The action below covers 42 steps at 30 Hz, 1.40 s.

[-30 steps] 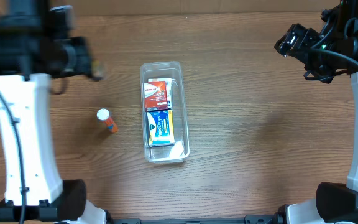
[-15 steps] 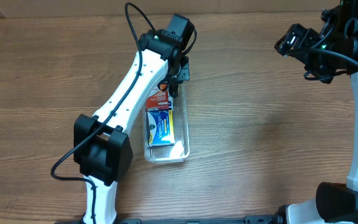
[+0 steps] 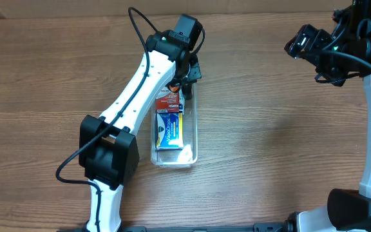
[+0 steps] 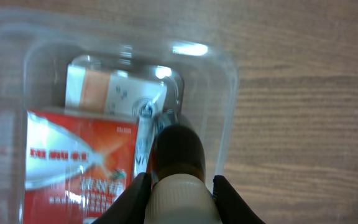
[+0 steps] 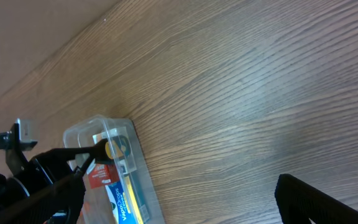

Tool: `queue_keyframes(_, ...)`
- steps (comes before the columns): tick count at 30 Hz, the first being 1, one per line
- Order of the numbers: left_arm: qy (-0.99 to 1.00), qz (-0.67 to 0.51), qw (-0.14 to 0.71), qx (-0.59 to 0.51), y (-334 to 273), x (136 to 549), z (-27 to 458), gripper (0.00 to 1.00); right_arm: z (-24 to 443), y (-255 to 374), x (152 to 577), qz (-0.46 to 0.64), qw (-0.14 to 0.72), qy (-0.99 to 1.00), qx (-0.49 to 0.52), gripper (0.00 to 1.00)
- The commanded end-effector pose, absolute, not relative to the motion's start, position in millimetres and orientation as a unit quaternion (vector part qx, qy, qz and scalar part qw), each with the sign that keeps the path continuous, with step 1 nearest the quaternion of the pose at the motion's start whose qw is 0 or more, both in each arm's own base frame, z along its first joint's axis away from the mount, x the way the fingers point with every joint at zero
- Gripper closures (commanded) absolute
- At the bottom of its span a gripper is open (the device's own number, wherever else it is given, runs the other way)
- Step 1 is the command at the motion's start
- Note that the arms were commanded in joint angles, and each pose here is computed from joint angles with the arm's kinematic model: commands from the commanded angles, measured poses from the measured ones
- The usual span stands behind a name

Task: Pack container
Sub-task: 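Carry the brown bottle into the container and release it, then move the left gripper back and grasp the orange tube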

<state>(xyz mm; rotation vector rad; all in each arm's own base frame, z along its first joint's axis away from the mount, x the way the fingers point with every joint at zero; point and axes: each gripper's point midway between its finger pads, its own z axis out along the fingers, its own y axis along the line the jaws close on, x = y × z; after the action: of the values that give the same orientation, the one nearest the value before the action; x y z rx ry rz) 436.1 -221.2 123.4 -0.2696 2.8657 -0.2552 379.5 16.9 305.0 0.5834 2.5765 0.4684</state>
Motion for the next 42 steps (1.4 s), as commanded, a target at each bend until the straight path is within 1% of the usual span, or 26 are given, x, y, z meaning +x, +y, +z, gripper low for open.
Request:
queue_keyframes(1,0.986,-0.112,0.088,-0.089,-233,425,115,0.85,308,17,380,0.172,0.233,0.934,0.210,0.00)
queue_keyframes(3,0.986,-0.120,0.092,-0.069,-231,427,121,0.85,309,17,380,0.173,0.233,0.934,0.210,0.00)
queue_keyframes(5,0.987,-0.121,0.092,-0.057,-227,426,124,0.81,308,17,380,0.172,0.233,0.934,0.210,0.00)
queue_keyframes(6,0.988,-0.101,0.098,-0.061,-219,428,121,0.79,309,17,380,0.173,0.233,0.934,0.210,0.00)
queue_keyframes(8,0.988,-0.062,0.127,-0.067,-208,440,117,0.78,309,17,380,0.173,0.233,0.934,0.210,0.00)
queue_keyframes(11,0.984,-0.055,0.158,-0.056,-208,456,115,0.75,309,17,380,0.173,0.233,0.934,0.210,0.00)
queue_keyframes(12,0.984,-0.056,0.164,-0.043,-210,459,115,0.73,308,17,380,0.172,0.233,0.934,0.210,0.00)
queue_keyframes(14,0.984,-0.051,0.168,0.000,-213,459,115,0.59,308,17,380,0.172,0.233,0.934,0.210,0.00)
queue_keyframes(16,0.986,-0.051,0.160,0.011,-216,453,117,0.52,309,17,380,0.173,0.233,0.934,0.210,0.00)
queue_keyframes(17,0.986,-0.052,0.159,0.012,-216,453,122,0.48,308,17,380,0.172,0.233,0.934,0.210,0.00)
queue_keyframes(19,0.985,-0.063,0.162,0.013,-217,451,144,0.43,308,17,380,0.172,0.233,0.934,0.210,0.00)
queue_keyframes(22,0.982,-0.065,0.177,0.005,-200,438,216,0.45,309,17,380,0.173,0.233,0.934,0.210,0.00)
queue_keyframes(24,0.982,-0.041,0.185,-0.004,-174,416,259,0.44,308,17,380,0.172,0.233,0.934,0.210,0.00)
queue_keyframes(25,0.983,-0.018,0.184,-0.009,-159,404,271,0.43,308,17,380,0.172,0.233,0.934,0.210,0.00)
queue_keyframes(26,0.982,-0.008,0.186,0.019,-151,394,281,0.43,308,17,380,0.172,0.233,0.934,0.210,0.00)
queue_keyframes(27,0.982,-0.014,0.189,0.022,-150,388,287,0.40,309,17,380,0.173,0.233,0.934,0.210,0.00)
queue_keyframes(29,0.981,-0.020,0.190,0.029,-143,367,299,0.40,308,17,380,0.172,0.233,0.934,0.210,0.00)
queue_keyframes(31,0.981,0.014,0.193,0.023,-119,342,305,0.39,308,17,380,0.172,0.233,0.934,0.210,0.00)
queue_keyframes(33,0.977,0.091,0.191,-0.035,-74,310,299,0.30,309,17,380,0.173,0.233,0.934,0.210,0.00)
queue_keyframes(34,0.975,0.110,0.181,-0.062,-58,298,291,0.21,308,17,380,0.172,0.233,0.934,0.210,0.00)
queue_keyframes(36,0.978,0.112,0.144,-0.099,-37,282,260,0.18,309,17,380,0.173,0.233,0.934,0.210,0.00)
queue_keyframes(38,0.988,0.065,0.108,-0.090,-29,291,216,0.16,308,17,380,0.172,0.233,0.934,0.210,0.00)
queue_keyframes(39,0.991,0.033,0.097,-0.083,-28,295,200,0.18,309,17,380,0.173,0.233,0.934,0.210,0.00)
queue_keyframes(40,0.993,-0.002,0.084,-0.084,-21,300,179,0.22,308,17,380,0.172,0.233,0.934,0.210,0.00)
queue_keyframes(42,0.994,-0.008,0.077,-0.082,-4,300,160,0.23,308,17,380,0.172,0.233,0.934,0.210,0.00)
